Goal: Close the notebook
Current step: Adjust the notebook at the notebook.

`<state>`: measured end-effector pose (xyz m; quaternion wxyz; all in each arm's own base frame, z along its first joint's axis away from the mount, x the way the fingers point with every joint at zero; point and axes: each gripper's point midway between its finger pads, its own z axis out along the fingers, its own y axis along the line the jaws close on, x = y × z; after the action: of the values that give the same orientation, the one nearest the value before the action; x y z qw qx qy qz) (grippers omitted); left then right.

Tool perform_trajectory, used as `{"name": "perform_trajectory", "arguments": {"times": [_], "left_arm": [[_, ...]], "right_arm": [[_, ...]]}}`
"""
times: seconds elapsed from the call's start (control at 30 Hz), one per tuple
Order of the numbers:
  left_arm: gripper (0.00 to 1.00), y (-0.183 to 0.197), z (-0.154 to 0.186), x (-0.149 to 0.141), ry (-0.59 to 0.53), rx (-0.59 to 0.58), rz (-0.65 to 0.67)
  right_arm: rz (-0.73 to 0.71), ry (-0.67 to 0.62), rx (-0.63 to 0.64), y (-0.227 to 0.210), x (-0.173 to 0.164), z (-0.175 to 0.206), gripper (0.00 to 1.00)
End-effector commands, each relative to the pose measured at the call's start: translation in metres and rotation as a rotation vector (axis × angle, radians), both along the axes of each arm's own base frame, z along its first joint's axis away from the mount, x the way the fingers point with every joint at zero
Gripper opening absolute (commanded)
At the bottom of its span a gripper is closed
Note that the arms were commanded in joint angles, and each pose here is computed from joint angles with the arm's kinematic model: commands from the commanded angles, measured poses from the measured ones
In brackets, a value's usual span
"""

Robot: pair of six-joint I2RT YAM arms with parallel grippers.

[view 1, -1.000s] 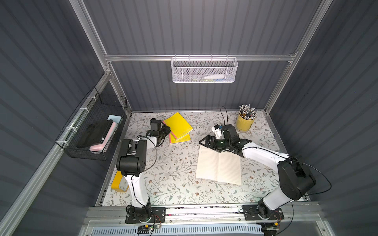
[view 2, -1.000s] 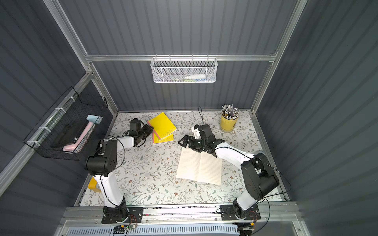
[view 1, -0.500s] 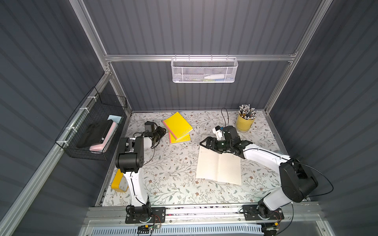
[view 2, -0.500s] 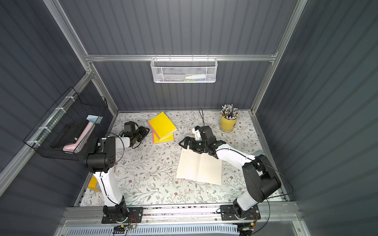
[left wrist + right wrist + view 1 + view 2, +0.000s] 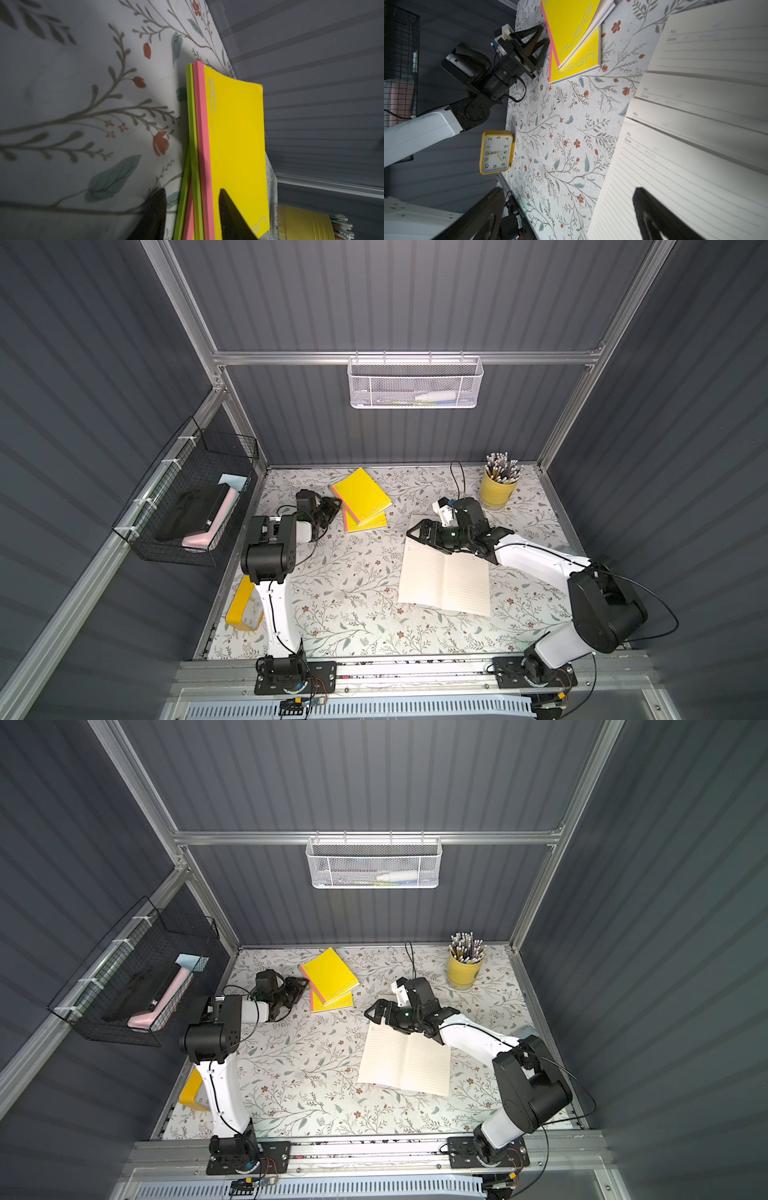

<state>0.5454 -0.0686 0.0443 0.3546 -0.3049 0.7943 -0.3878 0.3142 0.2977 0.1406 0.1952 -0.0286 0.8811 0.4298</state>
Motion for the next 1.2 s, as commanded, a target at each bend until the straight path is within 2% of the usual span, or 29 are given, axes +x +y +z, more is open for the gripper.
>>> {"name": "perform_trajectory", "arguments": {"times": [0.0,0.73,0.9,1.03,1.17], "left_arm": [[0.39,0.0,-0.011,0.008,0.017,-0.051,0.02],[0.37,-0.001,-0.035,0.026,0.048,-0.094,0.037],[0.3,-0.004,-0.044,0.026,0.061,-0.119,0.03],[0.16,-0.003,-0.047,0.024,0.067,-0.115,0.037],[0.06,-0.004,-0.05,0.023,0.065,-0.12,0.029]], "right_arm": [[-0.01,-0.013,0.003,-0.004,-0.001,0.004,0.99],[-0.015,0.0,-0.002,-0.004,-0.002,-0.002,0.99],[-0.014,0.0,-0.002,-0.004,-0.001,-0.002,0.99],[-0.013,0.004,-0.005,-0.004,-0.002,-0.004,0.99],[-0.01,0.01,-0.006,-0.004,-0.003,-0.006,0.99]]}}
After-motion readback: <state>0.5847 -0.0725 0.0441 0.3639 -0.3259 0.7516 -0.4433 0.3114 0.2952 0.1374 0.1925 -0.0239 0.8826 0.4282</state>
